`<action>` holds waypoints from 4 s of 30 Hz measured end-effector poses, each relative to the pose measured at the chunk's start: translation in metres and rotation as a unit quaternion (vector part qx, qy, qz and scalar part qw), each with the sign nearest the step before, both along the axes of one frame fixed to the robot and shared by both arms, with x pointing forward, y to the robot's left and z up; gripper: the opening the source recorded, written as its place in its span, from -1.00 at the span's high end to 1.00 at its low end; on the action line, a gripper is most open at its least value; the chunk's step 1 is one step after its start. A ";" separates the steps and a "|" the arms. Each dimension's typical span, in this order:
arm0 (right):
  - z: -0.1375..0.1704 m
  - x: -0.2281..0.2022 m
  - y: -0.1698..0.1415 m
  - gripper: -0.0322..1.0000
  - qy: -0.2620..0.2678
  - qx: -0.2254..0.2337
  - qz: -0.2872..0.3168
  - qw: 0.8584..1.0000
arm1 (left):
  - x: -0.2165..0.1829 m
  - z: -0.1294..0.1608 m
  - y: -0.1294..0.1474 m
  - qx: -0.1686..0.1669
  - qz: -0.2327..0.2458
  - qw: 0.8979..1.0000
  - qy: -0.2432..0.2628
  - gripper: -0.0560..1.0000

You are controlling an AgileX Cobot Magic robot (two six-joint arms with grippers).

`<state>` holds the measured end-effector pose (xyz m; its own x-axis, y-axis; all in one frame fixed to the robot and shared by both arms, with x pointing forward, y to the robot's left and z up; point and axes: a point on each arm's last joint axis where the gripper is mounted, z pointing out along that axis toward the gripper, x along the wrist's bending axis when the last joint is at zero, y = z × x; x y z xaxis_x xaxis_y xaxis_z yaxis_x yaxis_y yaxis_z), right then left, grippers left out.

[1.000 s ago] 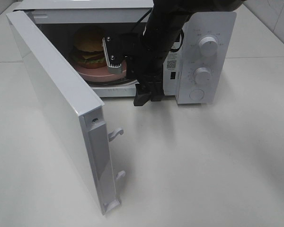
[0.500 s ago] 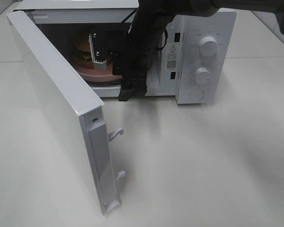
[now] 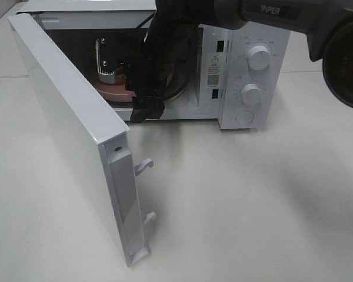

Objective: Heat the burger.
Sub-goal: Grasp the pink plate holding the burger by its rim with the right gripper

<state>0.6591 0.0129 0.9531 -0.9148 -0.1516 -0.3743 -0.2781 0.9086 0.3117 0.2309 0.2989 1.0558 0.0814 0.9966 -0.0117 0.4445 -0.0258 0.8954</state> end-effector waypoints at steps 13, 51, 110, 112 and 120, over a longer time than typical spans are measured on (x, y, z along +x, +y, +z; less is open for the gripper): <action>0.000 0.001 0.001 -0.54 0.006 0.009 -0.019 1.000 | 0.000 0.000 0.000 0.000 0.000 1.000 0.000 -0.98; -0.006 0.010 0.005 -0.54 -0.023 0.032 -0.040 0.998 | 0.000 0.000 0.000 0.000 0.000 1.000 0.000 -0.98; -0.027 0.029 0.003 -0.54 -0.041 0.033 -0.060 0.997 | 0.000 0.000 0.000 0.000 0.000 1.000 0.000 -0.98; -0.028 0.029 0.004 -0.54 -0.041 0.033 -0.060 0.997 | 0.000 0.000 0.000 0.000 0.000 1.000 0.000 -0.98; -0.030 0.029 0.004 -0.54 -0.041 0.032 -0.059 0.997 | 0.000 0.000 0.000 0.001 0.000 1.000 0.000 -0.98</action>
